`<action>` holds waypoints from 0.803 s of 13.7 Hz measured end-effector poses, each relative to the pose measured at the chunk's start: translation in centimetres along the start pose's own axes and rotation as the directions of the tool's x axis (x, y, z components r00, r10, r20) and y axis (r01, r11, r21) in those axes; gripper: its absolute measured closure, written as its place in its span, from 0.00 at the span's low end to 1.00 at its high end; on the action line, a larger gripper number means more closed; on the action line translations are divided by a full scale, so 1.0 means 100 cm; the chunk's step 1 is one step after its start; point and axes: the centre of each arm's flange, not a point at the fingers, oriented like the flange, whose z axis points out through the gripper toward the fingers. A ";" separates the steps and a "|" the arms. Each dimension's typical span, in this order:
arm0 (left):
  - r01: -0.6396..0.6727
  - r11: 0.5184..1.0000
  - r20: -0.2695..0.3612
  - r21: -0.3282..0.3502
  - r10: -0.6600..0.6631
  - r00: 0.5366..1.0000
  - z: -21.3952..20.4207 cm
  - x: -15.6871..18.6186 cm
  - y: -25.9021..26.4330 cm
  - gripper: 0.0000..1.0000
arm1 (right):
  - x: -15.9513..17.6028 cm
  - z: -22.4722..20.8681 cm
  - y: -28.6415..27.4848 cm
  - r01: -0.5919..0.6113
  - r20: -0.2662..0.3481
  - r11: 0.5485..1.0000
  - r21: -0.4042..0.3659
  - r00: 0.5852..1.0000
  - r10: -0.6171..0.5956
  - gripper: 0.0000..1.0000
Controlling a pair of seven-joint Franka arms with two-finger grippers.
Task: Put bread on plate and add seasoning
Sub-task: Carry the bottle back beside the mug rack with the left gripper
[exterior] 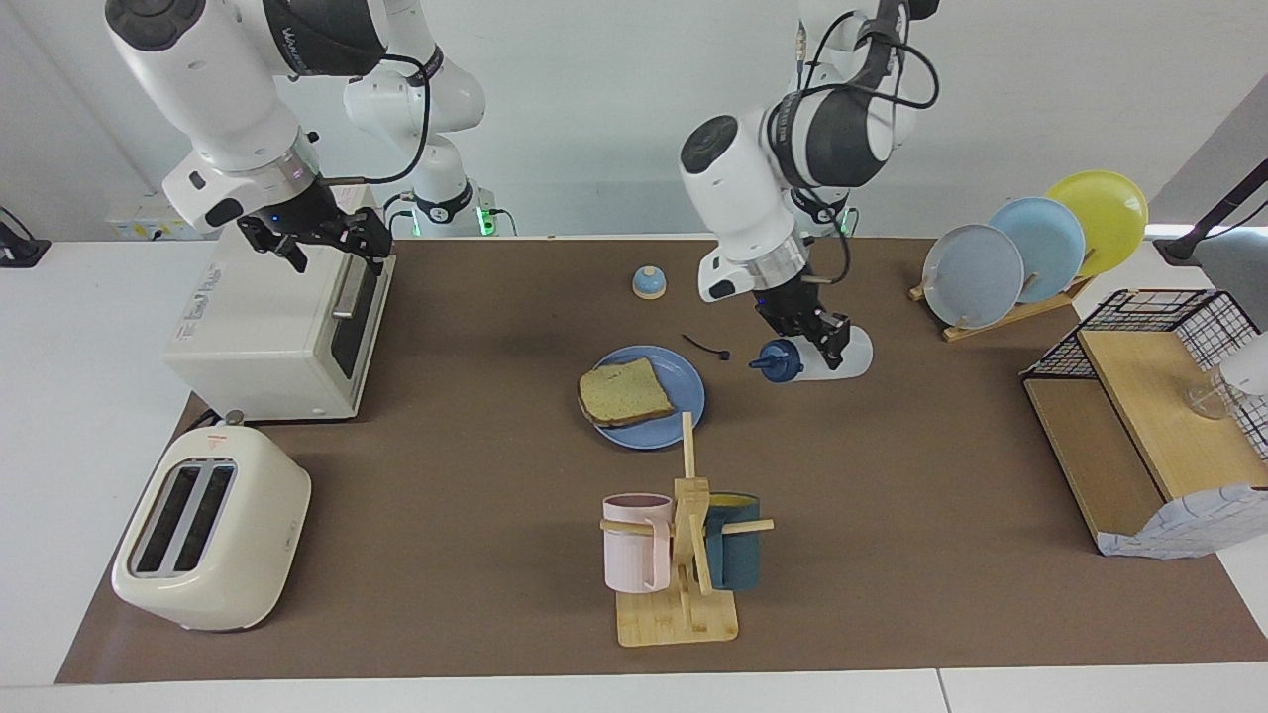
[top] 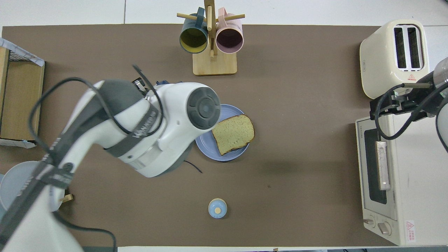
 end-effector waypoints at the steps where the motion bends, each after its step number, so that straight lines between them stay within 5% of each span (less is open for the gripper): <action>1: 0.061 0.997 -0.043 -0.050 -0.063 0.997 0.000 -0.004 -0.014 0.59 | 0.000 0.000 0.000 0.000 0.000 1.000 0.000 1.000 0.000 0.00; 4: 0.240 0.957 -0.162 -0.161 -0.266 0.950 0.012 -0.002 -0.041 0.59 | 0.000 0.000 0.000 0.000 0.000 1.000 0.000 1.000 0.000 0.00; 6: 0.366 0.909 -0.249 -0.201 -0.408 0.878 0.025 0.002 -0.048 0.59 | 0.000 0.000 0.000 0.000 0.000 1.000 0.000 1.000 0.000 0.00; 11: 0.551 0.750 -0.450 -0.366 -0.661 0.600 0.072 -0.001 -0.060 0.59 | 0.000 0.000 0.000 0.000 0.000 1.000 0.000 1.000 0.000 0.00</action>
